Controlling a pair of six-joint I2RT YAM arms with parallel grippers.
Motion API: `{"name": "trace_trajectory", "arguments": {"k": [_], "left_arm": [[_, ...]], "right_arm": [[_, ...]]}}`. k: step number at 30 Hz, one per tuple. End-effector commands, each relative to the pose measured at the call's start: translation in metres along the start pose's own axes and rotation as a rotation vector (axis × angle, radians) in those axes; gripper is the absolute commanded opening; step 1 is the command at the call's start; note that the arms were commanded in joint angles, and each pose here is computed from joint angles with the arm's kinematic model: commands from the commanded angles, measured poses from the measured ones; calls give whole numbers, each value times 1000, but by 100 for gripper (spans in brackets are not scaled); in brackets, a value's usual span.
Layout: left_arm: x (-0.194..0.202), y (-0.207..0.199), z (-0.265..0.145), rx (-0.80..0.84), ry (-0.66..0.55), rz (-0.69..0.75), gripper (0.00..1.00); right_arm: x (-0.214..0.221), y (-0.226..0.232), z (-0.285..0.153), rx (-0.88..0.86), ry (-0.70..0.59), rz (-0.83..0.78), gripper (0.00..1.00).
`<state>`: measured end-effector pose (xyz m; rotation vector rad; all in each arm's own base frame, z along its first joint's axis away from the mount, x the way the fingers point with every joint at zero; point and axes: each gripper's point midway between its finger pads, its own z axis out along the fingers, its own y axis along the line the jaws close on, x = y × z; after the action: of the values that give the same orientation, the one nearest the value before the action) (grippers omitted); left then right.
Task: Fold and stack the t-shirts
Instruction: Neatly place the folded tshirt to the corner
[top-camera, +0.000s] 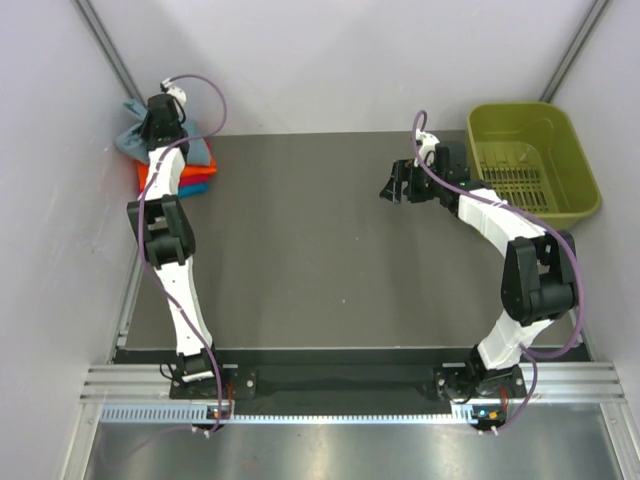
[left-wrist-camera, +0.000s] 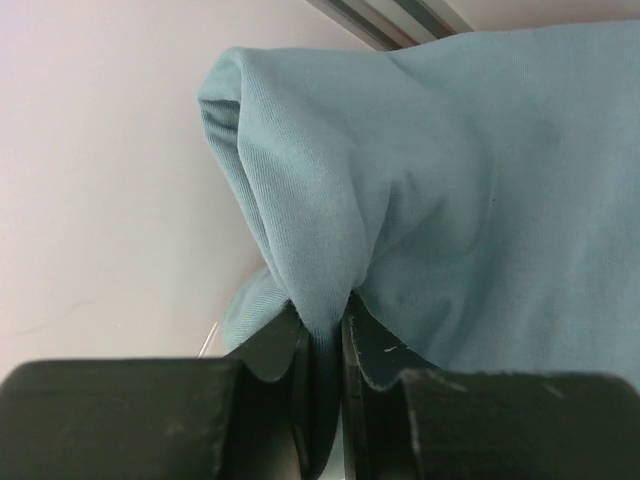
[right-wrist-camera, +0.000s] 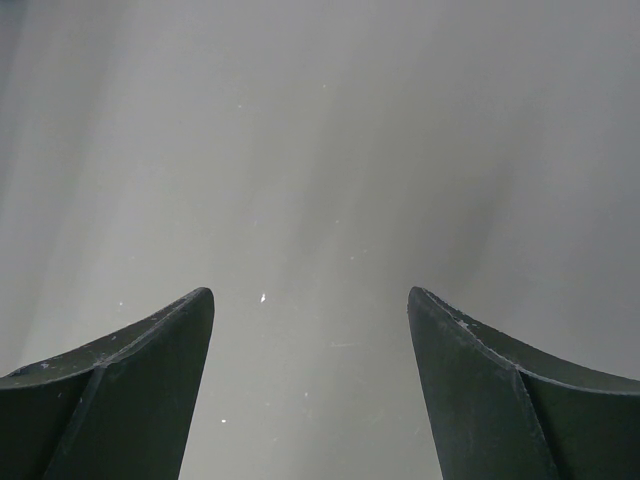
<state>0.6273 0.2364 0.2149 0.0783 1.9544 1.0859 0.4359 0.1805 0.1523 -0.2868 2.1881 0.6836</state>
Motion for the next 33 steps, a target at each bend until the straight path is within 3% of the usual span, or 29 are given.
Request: {"name": "trace_trajectory", "arguments": {"k": [1, 4, 9, 16, 22, 27, 33], "left_arm": [[-5, 9, 1, -31, -20, -16, 4], [-7, 7, 0, -23, -20, -17, 0], [-47, 26, -25, 15, -86, -128, 0], [-121, 39, -121, 280, -235, -260, 0], [-147, 50, -178, 414, -295, -361, 0], [-148, 57, -191, 427, -299, -377, 0], [-120, 45, -177, 418, -217, -329, 0]], "right_arm": [[-18, 14, -8, -20, -59, -51, 79], [-18, 15, -7, -22, -58, -53, 79], [-20, 15, -7, -22, -63, -54, 79], [-18, 16, -7, -23, -64, -55, 79], [-13, 16, -8, -29, -58, -40, 79], [-9, 16, -8, -31, -54, -31, 79], [-8, 16, -9, -30, -55, -35, 79]]}}
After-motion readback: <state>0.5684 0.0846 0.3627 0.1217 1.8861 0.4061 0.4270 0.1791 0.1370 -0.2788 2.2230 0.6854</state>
